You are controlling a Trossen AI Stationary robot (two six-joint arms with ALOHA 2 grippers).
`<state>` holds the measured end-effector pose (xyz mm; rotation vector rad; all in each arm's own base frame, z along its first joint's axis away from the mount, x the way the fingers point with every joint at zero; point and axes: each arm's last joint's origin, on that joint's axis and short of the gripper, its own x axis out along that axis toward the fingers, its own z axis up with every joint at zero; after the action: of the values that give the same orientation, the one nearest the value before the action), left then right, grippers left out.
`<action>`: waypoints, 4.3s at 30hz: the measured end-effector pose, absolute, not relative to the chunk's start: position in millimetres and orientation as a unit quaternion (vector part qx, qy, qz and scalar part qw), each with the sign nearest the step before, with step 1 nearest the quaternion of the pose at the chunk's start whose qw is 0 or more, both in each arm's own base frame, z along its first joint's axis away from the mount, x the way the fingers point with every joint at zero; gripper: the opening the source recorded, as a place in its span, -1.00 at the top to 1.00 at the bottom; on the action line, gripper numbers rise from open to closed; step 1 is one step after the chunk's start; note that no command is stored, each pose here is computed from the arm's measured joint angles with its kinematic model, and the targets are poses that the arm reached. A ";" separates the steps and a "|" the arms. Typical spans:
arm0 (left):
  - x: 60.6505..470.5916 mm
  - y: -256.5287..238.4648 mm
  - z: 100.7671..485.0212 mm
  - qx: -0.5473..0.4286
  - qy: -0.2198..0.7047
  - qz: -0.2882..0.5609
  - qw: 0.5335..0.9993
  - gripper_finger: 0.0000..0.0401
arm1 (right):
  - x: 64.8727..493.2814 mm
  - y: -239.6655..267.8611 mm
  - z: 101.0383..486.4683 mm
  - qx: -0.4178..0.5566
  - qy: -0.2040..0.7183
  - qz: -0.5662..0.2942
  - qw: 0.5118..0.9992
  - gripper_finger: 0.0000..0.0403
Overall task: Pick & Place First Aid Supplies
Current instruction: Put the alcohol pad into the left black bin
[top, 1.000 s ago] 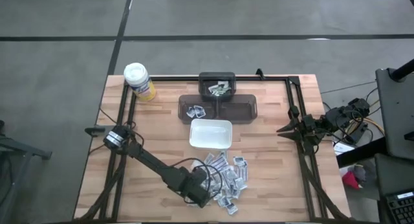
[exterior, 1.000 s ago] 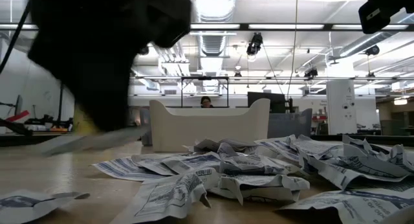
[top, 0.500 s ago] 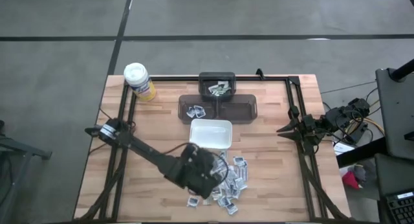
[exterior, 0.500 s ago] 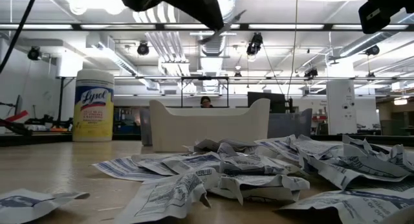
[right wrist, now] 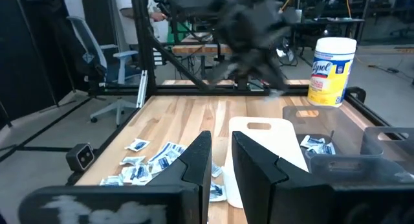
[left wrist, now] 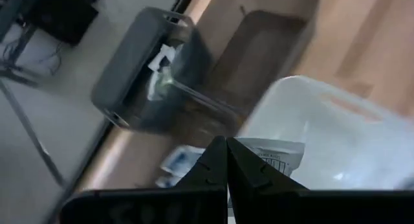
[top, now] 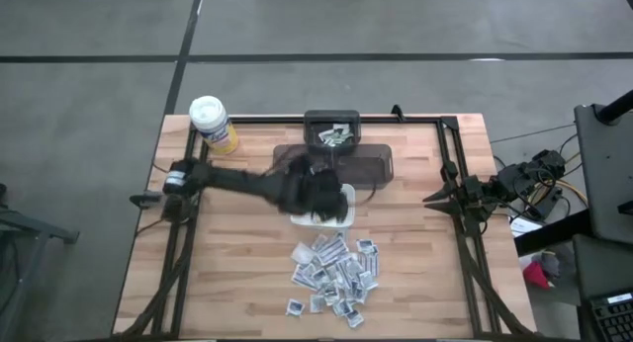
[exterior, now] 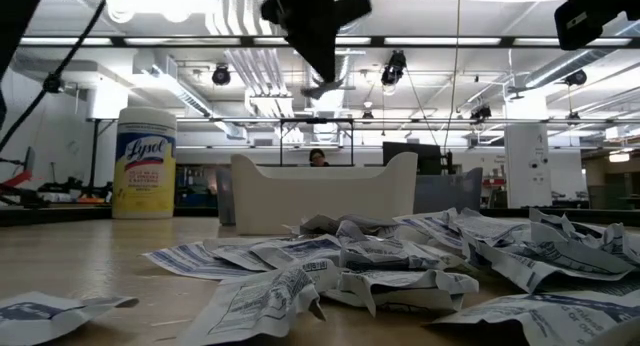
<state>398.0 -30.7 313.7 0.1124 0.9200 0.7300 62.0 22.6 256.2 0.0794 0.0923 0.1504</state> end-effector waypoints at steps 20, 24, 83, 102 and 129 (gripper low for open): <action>371.3 155.6 276.7 0.024 0.580 0.168 0.797 1.00 | 62.0 22.6 256.3 0.037 0.046 0.075 0.995 0.71; 367.6 159.0 254.6 0.039 0.596 0.153 0.787 1.00 | 62.0 22.6 256.3 0.037 0.046 0.075 0.995 0.71; 362.6 141.9 272.9 -0.071 0.618 0.173 0.763 0.16 | 62.0 22.6 256.4 0.043 0.046 0.075 0.995 0.71; 371.9 -6.4 302.0 -0.283 0.618 0.161 0.716 0.16 | 62.0 22.6 256.3 0.043 0.046 0.075 0.995 0.71; 364.3 -227.0 275.4 -0.371 0.464 0.166 0.787 0.17 | 62.0 22.6 256.3 0.043 0.046 0.075 0.995 0.71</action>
<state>364.3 -227.0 275.4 -0.7991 1.0003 0.3585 62.0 22.6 256.3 0.0863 0.0920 0.1498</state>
